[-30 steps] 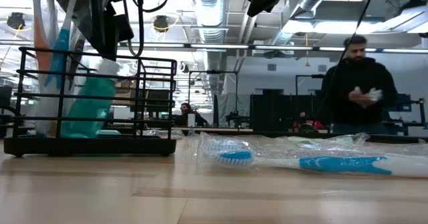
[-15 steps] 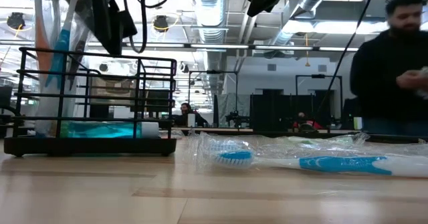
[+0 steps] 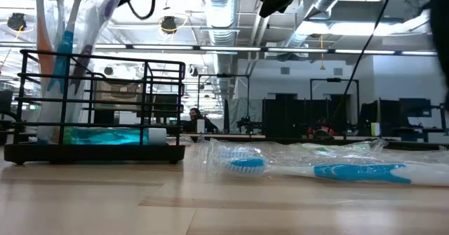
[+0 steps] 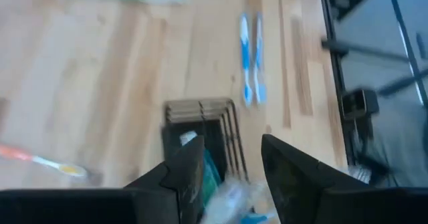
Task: Pick & Place toothbrushing station
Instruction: Put the mouthwash into the black toothbrush rack
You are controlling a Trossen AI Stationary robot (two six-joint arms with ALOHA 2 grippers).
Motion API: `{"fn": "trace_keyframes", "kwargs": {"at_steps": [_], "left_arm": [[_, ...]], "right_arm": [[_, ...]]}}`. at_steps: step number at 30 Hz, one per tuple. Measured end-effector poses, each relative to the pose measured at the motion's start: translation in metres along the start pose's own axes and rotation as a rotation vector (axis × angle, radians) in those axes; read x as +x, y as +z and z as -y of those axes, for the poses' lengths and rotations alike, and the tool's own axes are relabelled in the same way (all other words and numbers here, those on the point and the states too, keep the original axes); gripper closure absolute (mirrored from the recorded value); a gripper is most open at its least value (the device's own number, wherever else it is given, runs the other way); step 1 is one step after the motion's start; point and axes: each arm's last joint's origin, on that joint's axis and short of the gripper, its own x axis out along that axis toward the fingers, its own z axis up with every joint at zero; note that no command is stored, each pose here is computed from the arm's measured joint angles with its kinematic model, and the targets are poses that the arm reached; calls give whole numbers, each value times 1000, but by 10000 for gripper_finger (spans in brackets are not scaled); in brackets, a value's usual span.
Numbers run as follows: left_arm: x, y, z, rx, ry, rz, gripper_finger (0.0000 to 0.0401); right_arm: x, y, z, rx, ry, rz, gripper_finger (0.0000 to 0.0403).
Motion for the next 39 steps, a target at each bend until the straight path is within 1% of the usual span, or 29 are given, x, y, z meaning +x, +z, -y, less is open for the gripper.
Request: {"fn": "trace_keyframes", "kwargs": {"at_steps": [3,9,13,19,25,29,34,39], "left_arm": [[-17,3,-4,-11,44,84,258],[-43,5,-13,-40,174,233,259],[-53,3,-19,-50,227,263,259],[-54,-5,-33,-79,311,163,259],[-55,-16,-42,-57,380,47,259],[-55,-22,-46,-107,413,4,259],[-36,-44,-52,-128,457,-73,266],[-17,-69,-60,-184,486,-157,279]], "right_arm": [[0,0,0,0,0,0,274],[0,0,0,0,0,3,274],[0,0,0,0,0,3,274],[0,0,0,0,0,3,274],[0,1,0,0,0,7,274],[0,1,0,0,0,8,274],[0,1,0,0,0,8,274],[0,1,0,0,0,7,274]]}}
